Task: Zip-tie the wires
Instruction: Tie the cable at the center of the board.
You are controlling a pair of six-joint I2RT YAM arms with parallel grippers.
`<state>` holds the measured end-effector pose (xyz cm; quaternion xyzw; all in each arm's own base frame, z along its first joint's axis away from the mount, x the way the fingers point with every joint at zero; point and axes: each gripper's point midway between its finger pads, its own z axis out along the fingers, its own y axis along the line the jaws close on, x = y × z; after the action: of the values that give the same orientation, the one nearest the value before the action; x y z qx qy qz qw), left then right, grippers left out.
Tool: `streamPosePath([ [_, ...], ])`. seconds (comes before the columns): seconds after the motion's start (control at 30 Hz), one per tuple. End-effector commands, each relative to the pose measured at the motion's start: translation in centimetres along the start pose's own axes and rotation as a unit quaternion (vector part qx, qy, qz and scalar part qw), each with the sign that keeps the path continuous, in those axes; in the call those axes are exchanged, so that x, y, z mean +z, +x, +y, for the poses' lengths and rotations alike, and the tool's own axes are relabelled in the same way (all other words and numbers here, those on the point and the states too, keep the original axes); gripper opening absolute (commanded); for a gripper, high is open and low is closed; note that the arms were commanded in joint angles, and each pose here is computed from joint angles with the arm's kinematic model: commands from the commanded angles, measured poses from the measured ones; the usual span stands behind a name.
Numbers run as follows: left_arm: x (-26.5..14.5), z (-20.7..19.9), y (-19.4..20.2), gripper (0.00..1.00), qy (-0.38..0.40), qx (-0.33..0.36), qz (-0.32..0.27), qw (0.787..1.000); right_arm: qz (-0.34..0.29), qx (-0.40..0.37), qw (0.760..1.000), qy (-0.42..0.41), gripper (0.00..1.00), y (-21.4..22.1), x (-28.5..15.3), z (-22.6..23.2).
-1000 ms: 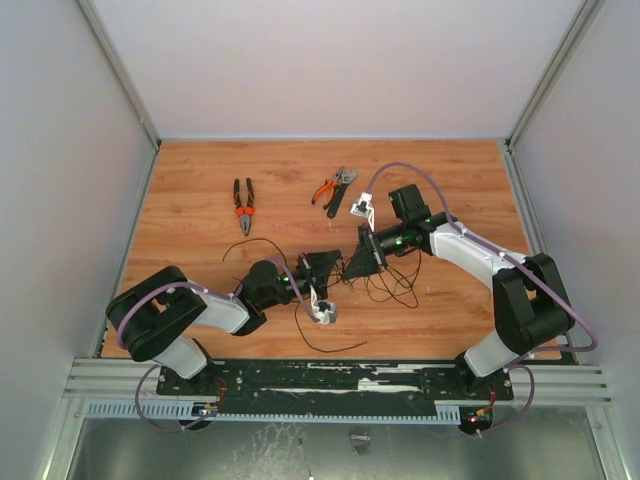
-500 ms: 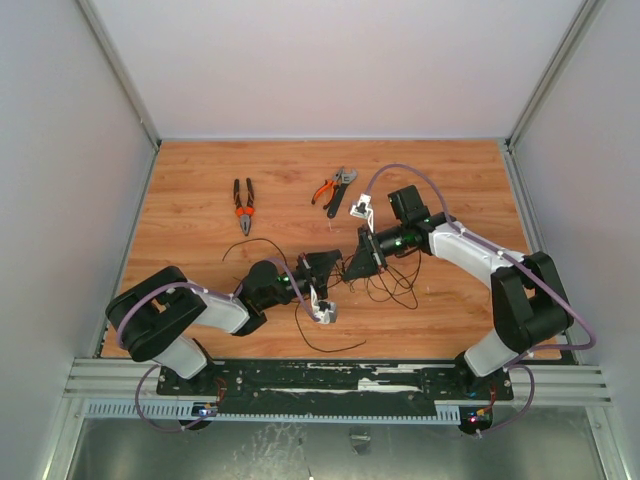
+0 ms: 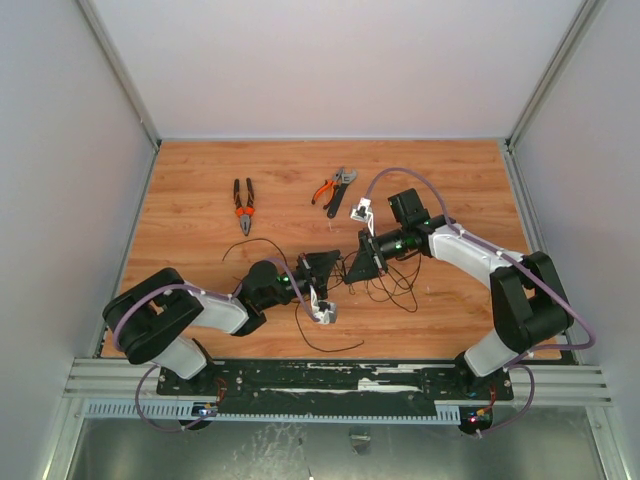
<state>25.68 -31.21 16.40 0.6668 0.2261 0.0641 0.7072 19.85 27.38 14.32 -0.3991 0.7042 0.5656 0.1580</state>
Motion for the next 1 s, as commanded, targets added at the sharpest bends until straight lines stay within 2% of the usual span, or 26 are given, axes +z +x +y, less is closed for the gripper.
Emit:
streamPosePath([
  [0.0,0.3,1.1,-0.9,0.0,-0.009,0.015,-0.014,1.0,-0.005,-0.005,1.0,0.002,0.0,-0.6,-0.1,-0.1],
  [0.97,0.3,-0.5,-0.7,0.0,0.017,0.034,-0.002,0.999,-0.018,-0.005,1.0,-0.003,0.0,-3.6,-0.3,-0.1],
])
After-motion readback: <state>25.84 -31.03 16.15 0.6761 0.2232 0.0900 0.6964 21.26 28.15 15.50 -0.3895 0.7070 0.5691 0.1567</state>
